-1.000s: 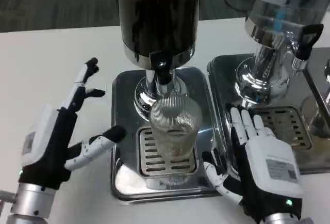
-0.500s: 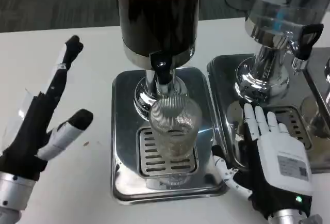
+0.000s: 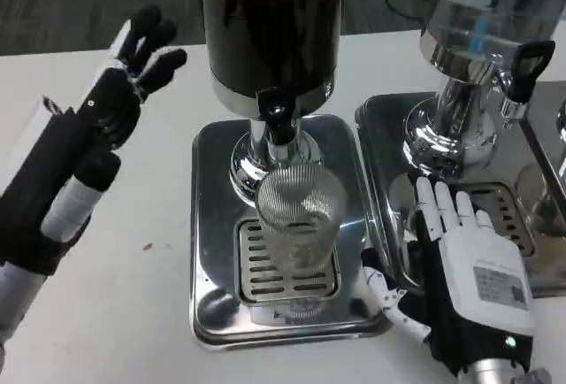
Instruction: Grasp the cup under the faucet to collect the drink, then remove the cup.
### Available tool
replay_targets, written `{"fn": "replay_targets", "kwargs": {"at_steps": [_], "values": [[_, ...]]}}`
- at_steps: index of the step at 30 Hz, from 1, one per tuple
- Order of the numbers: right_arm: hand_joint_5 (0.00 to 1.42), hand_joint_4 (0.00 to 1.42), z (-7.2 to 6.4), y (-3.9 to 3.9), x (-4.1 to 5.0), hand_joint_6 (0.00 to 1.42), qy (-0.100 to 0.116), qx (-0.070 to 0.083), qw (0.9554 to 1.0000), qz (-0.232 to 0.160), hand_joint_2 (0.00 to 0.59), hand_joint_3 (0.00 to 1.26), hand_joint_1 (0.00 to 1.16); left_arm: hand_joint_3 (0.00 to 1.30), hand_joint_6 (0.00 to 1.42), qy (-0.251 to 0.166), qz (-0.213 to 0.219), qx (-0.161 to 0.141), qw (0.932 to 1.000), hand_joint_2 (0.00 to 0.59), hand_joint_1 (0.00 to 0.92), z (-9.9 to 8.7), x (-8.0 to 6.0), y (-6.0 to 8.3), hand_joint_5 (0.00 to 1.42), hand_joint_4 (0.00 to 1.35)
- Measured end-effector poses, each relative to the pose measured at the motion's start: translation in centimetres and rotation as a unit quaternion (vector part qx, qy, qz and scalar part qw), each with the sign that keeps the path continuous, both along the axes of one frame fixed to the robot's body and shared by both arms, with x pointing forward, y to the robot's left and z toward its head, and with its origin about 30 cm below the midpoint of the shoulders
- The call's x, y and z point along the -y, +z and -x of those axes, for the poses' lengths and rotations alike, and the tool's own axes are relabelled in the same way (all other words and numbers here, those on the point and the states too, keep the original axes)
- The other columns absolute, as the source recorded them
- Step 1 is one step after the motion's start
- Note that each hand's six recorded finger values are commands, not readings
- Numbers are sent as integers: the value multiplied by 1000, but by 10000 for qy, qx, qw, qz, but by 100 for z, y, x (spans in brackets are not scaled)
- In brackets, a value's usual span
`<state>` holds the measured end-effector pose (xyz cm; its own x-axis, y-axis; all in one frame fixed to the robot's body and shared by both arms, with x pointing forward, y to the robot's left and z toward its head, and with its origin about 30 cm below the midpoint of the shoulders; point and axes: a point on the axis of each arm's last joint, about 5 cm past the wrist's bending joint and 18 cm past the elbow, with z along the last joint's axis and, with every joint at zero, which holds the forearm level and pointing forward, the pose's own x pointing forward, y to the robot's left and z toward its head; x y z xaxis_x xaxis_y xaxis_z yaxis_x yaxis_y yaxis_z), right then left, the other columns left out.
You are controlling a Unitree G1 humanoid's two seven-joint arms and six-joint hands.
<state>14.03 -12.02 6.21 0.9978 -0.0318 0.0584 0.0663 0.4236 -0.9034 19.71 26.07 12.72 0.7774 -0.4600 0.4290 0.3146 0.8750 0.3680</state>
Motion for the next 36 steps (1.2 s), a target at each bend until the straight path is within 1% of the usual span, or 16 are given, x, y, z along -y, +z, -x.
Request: {"fn": "replay_targets", "kwargs": {"at_steps": [1,4,6,9,11,15,18,21,24,27,31,33,36], "values": [[0,0,6,3,0,35,-2,3,10000,-7,352,0,295,29,112,-65,0,-58,10000,60,0,-4,-1,9,148,0],[0,0,16,2,6,35,-1,-20,10000,-14,352,0,295,33,114,-121,76,-14,9999,59,0,-4,4,49,141,0],[0,0,17,7,7,35,25,-44,10000,-37,352,0,295,25,102,-257,110,5,9996,59,0,-3,49,66,130,0],[0,0,14,25,8,35,47,-19,10000,-57,354,0,296,23,87,-382,137,-23,9992,59,0,-9,94,78,118,0],[0,0,13,34,5,35,54,-2,10000,-71,356,0,298,23,84,-467,77,-76,9989,59,0,-16,104,85,117,0],[0,0,23,32,0,34,66,-16,9999,-87,355,0,306,41,76,-624,-45,-214,9978,63,0,-49,149,81,116,0],[0,0,28,30,-4,34,68,-42,9998,-156,354,0,310,57,73,-799,-61,-237,9965,64,0,-135,248,77,116,0],[0,0,38,24,-8,34,65,-65,9998,-174,354,0,314,61,80,-930,-150,-259,9952,64,0,-202,309,72,124,0],[0,0,53,16,-9,34,52,-95,9998,-183,353,0,317,71,84,-999,-155,-301,9944,65,0,-235,368,47,133,0],[0,0,60,13,-9,34,50,-108,9998,-184,353,0,320,74,85,-1160,-168,-315,9926,64,0,-260,452,29,137,0],[0,0,68,9,-7,34,41,-124,9997,-187,353,0,322,119,101,-1190,-183,-328,9922,69,0,-263,473,21,162,0],[0,0,68,9,-8,34,44,-124,9997,-187,353,0,323,136,114,-1189,-291,-321,9920,74,0,-260,478,21,184,0],[0,0,68,10,-5,34,52,-122,9997,-181,353,0,324,159,126,-1161,-398,-229,9922,75,0,-235,484,27,198,4]]}}
